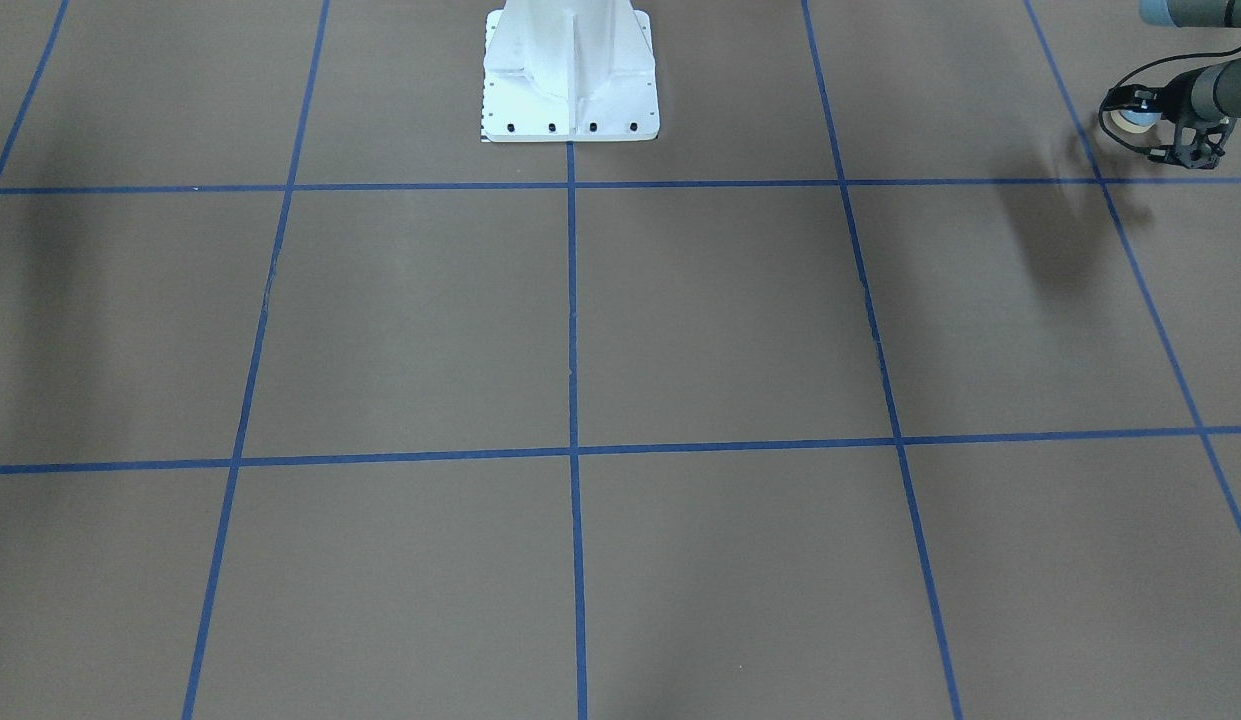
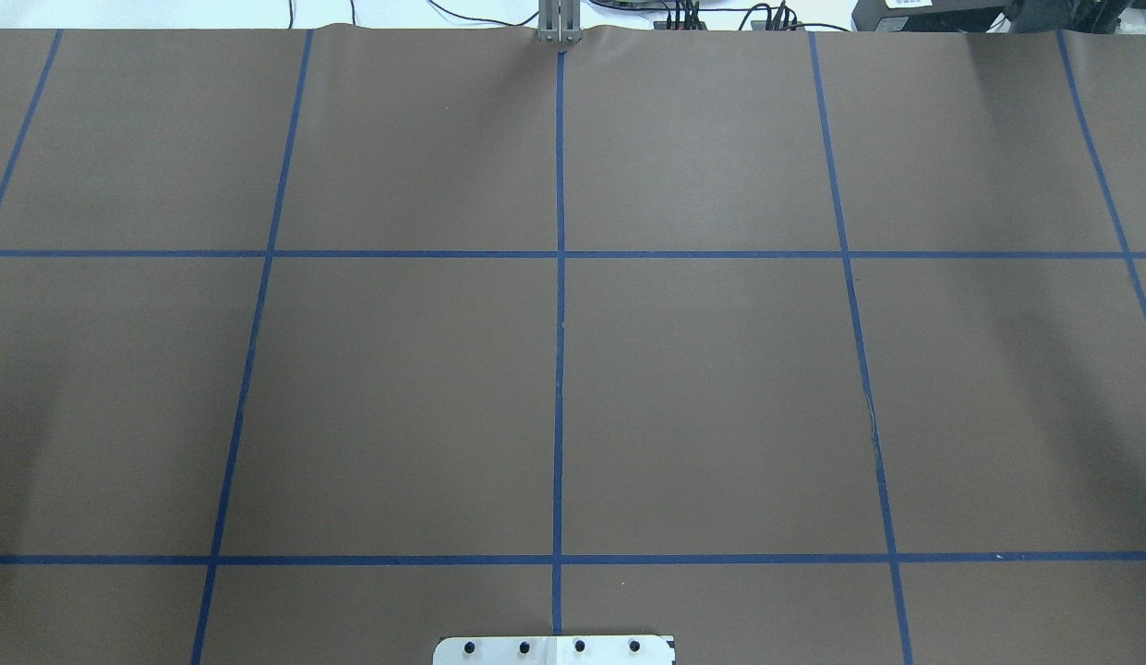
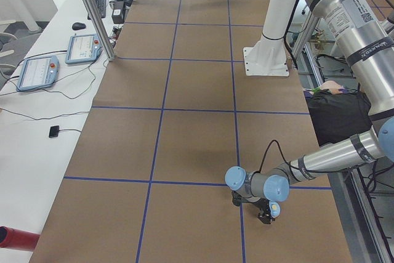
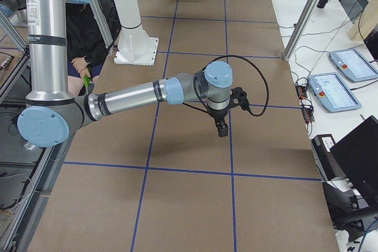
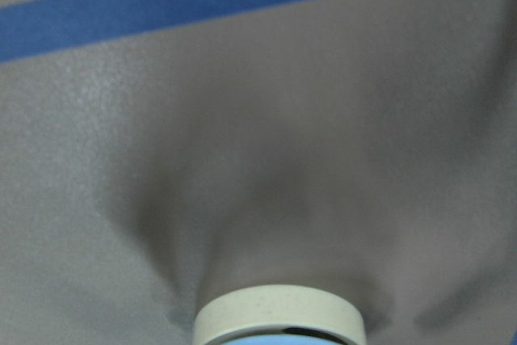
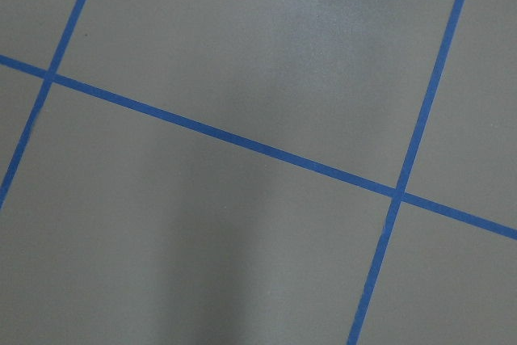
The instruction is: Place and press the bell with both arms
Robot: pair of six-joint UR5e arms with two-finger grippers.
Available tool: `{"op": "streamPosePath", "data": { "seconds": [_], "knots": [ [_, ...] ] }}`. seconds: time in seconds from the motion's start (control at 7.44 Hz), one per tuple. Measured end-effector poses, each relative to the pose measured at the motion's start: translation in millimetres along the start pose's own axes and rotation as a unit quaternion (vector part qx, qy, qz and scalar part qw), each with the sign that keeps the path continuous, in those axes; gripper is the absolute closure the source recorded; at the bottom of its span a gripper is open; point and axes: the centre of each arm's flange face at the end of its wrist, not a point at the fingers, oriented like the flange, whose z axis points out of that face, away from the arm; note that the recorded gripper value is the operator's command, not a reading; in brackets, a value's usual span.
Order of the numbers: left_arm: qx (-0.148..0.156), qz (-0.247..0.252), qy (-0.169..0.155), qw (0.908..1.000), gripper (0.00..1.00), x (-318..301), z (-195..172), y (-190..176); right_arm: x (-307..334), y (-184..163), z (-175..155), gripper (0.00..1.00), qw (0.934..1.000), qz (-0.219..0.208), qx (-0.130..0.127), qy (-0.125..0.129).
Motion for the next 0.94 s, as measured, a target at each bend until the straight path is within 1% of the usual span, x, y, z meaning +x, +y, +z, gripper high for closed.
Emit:
{"op": "streamPosePath", "data": {
  "seconds": [0.13,0.27,0.4,0.67,0.94],
  "knots": [
    [0.001,0.001,0.0,1.0,0.66,0.2,-0.1,-0.3,-0.6,-0.1,-0.6,0.0,1.0,-0.001,0.001,0.0],
    [0.002,0.003,0.0,1.0,0.82,0.7,-0.3,-0.6,-2.1,-0.5,-2.1,0.0,1.0,-0.002,0.002,0.0],
    [0.007,0.009,0.001,0.9999,0.91,1.8,-1.2,-0.7,-3.7,-0.8,-3.7,0.0,1.0,-0.003,0.003,0.0],
    [0.021,0.024,0.004,0.9995,0.95,4.8,-3.8,1.6,-4.7,-1.0,-4.6,0.0,1.0,-0.004,0.004,0.0],
    [0.035,0.038,0.008,0.9986,0.95,17.3,-15.6,7.1,-4.6,-1.0,-4.8,0.0,1.0,-0.005,0.005,0.001]
  ]
}}
